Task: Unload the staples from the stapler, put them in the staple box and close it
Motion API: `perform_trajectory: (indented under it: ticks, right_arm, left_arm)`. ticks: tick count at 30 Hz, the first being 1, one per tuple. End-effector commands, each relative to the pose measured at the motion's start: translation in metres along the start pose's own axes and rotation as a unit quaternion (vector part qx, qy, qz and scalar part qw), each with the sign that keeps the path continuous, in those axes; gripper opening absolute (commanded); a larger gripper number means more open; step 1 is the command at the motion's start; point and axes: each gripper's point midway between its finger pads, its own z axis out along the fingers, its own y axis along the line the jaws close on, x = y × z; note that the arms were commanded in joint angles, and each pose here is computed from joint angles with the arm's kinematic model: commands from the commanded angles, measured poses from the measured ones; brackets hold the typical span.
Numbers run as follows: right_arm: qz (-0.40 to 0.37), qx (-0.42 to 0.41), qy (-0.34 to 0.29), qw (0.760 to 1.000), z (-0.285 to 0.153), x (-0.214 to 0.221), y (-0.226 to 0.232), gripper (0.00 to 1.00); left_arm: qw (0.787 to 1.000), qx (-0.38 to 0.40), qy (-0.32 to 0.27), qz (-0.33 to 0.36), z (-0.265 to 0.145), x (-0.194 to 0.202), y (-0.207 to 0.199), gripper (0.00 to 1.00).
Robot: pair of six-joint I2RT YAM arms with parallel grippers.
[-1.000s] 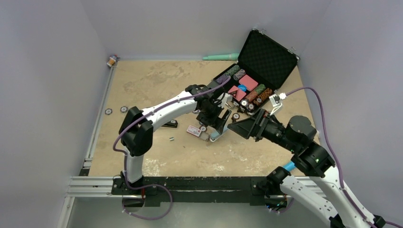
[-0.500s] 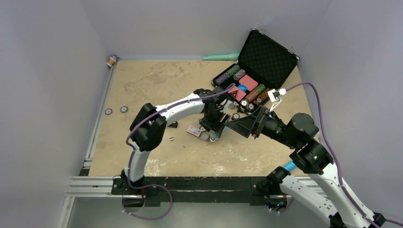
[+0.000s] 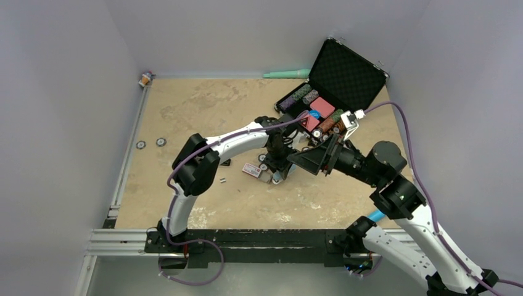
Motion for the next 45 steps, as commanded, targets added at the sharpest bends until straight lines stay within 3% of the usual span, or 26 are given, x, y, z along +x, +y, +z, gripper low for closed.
perform_trajectory:
  ticks: [1,8,12,16,18,28,37,45]
  right_arm:
    - [-0.014,-0.027,0.001,1.0,0.006,-0.003,0.01,0.99]
    - [-0.012,-0.031,0.008,0.999,0.011,-0.002,0.007,0.99]
    - [-0.011,-0.034,0.01,0.999,0.013,-0.001,0.007,0.99]
    - [-0.012,-0.037,0.01,0.999,0.015,-0.002,0.008,0.99]
    - [-0.012,-0.036,0.011,0.999,0.017,-0.002,0.007,0.99]
    - [-0.017,-0.016,0.01,1.0,0.025,-0.008,0.002,0.99]
    - [-0.046,-0.026,-0.037,0.998,0.024,-0.032,0.018,0.99]
    - [-0.052,-0.035,-0.041,0.997,0.028,-0.035,0.021,0.99]
  left_arm:
    - [1.0,-0.009,-0.001,0.002,0.0,-0.005,-0.003,0.56]
    - [1.0,-0.026,0.012,0.012,0.006,0.002,0.002,0.5]
    - [0.999,-0.026,0.02,0.011,0.008,0.003,0.002,0.37]
    - [1.0,-0.018,0.017,0.012,0.005,0.0,-0.007,0.07]
    - [1.0,-0.009,0.01,0.008,-0.004,-0.004,-0.014,0.0]
    - [0.995,0.098,-0.031,-0.02,-0.065,-0.009,-0.061,0.0]
    - [0.989,0.125,-0.049,-0.062,-0.115,0.004,-0.058,0.0]
    - [0.99,0.108,-0.048,-0.079,-0.149,0.028,-0.045,0.0]
